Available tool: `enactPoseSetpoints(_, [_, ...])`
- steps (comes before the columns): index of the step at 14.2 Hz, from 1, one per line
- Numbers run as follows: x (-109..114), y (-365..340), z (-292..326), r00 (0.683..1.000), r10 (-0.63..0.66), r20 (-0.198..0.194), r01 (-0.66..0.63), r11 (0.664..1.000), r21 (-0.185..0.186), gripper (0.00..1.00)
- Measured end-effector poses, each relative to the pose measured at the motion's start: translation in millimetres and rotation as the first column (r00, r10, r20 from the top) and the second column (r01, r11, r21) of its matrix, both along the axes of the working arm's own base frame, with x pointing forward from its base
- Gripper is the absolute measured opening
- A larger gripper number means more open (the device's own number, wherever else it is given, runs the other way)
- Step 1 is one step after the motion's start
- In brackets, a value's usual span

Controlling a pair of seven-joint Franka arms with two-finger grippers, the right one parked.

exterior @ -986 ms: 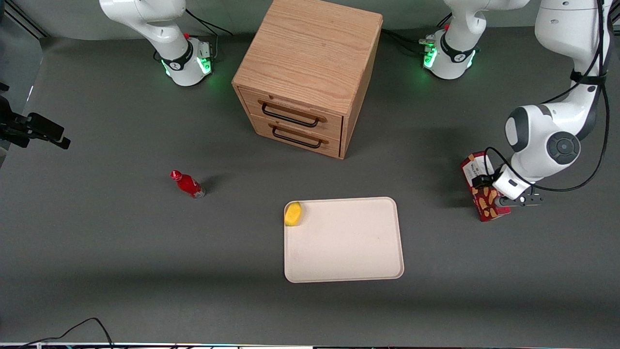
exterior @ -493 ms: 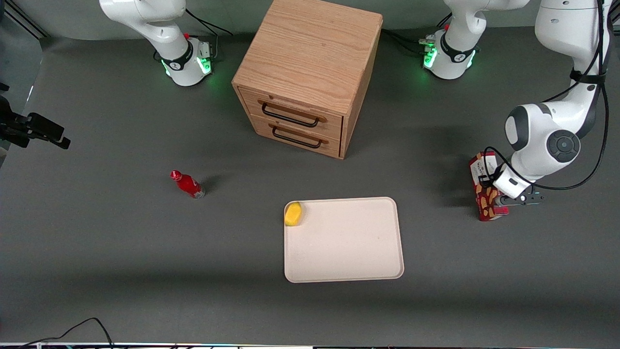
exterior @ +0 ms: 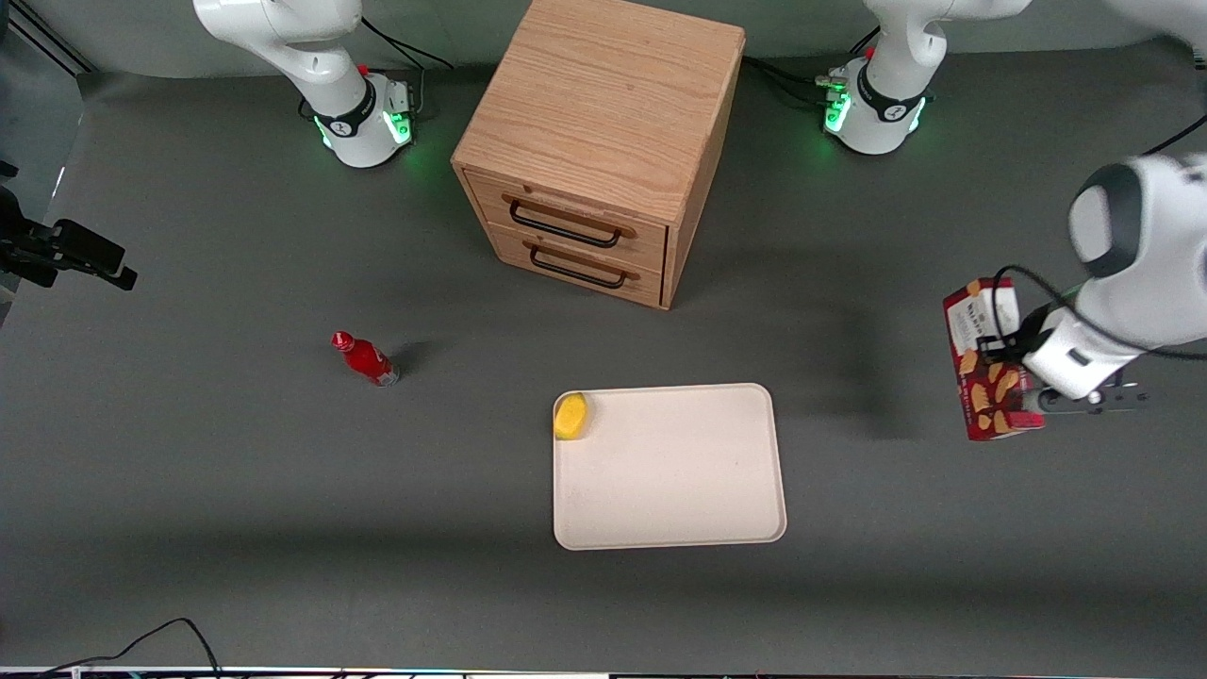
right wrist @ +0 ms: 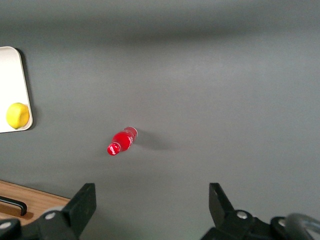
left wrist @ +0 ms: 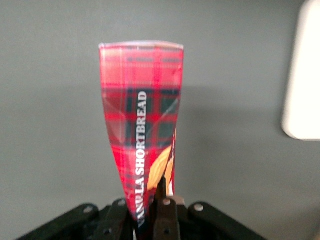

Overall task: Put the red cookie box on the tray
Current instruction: 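Carry the held box with the left gripper over the white tray, then lower the box onto the tray and open the left gripper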

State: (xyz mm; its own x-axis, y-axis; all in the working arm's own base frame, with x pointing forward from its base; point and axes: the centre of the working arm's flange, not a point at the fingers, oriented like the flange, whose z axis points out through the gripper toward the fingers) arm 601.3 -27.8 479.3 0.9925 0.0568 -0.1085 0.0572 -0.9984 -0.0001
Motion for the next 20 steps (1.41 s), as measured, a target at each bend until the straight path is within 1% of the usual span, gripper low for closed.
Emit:
enactPoseSetpoints(1, [-1, -27, 32, 1.000, 0.010, 0.009, -0.010, 1.000, -0.003, 0.15])
enactPoseSetpoints(2, [-4, -61, 50, 0.999, 0.025, 0.020, -0.025, 1.000, -0.007, 0.15])
enactPoseSetpoints(3, [-7, -97, 53, 0.999, 0.038, 0.021, -0.038, 0.999, -0.011, 0.15])
enactPoseSetpoints(5, [-10, -169, 27, 0.999, 0.047, 0.010, -0.047, 0.999, -0.019, 0.15])
enactPoseSetpoints(7, [-1, -214, -20, 0.999, 0.032, 0.012, -0.032, 0.999, -0.026, 0.15])
enactPoseSetpoints(9, [15, -235, -78, 1.000, 0.016, 0.023, -0.015, 0.999, -0.037, 0.15])
enactPoseSetpoints(11, [31, -247, -134, 0.998, 0.013, 0.053, -0.011, 0.999, -0.042, 0.15])
enactPoseSetpoints(13, [42, -256, -176, 0.996, 0.010, 0.085, -0.007, 0.999, -0.036, 0.15])
enactPoseSetpoints(16, [51, -270, -204, 0.995, -0.016, 0.102, 0.019, 0.999, -0.028, 0.15])
enactPoseSetpoints(18, [56, -277, -212, 0.992, -0.032, 0.118, 0.034, 0.999, -0.014, 0.15])
enactPoseSetpoints(20, [62, -278, -218, 0.988, -0.032, 0.151, 0.036, 0.999, -0.025, 0.15])
